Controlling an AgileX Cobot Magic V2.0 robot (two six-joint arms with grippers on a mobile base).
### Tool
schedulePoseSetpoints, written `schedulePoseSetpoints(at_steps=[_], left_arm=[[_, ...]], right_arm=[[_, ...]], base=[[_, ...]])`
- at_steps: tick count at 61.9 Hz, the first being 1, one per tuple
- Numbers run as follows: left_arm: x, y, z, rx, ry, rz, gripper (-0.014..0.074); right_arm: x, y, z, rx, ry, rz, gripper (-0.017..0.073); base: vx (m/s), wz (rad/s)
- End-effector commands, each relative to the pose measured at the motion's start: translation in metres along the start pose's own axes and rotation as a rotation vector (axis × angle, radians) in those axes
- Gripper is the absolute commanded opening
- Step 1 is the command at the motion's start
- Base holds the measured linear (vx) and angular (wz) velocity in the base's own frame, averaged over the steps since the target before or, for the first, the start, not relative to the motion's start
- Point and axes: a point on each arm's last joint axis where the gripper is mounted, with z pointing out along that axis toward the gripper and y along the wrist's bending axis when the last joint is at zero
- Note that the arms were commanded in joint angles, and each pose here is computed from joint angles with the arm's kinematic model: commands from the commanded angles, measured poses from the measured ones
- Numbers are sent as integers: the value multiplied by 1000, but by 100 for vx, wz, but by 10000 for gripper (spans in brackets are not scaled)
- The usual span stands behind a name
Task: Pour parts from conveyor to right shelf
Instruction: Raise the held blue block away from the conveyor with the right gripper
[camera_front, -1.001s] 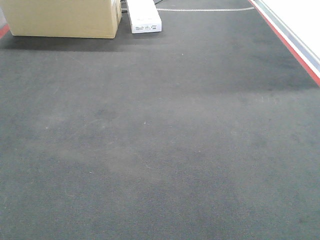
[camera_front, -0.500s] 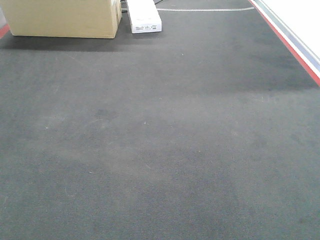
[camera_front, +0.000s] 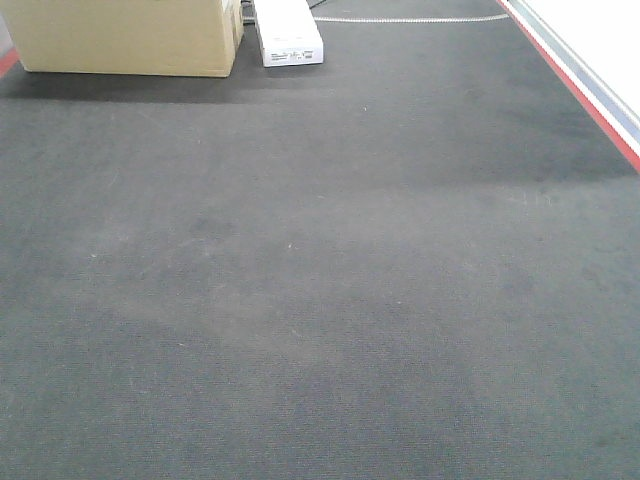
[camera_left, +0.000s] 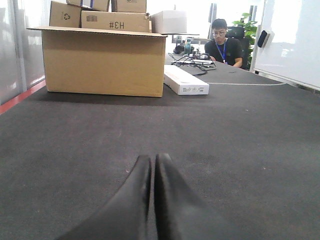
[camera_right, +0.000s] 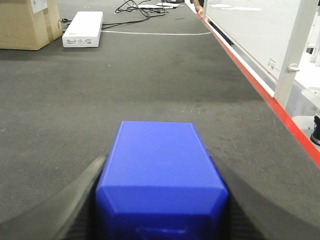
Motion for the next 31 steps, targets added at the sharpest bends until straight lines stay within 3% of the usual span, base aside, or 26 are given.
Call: schedulePoseSetpoints(at_steps=[1,31], left_arm=[[3,0,0,5,-56,-12,-6],[3,0,0,5,-56,-12,-6]], right_arm=[[-16,0,-1,4,-96,-10,-5],[-16,0,-1,4,-95,-10,-5]], base=[[0,0],[0,1]])
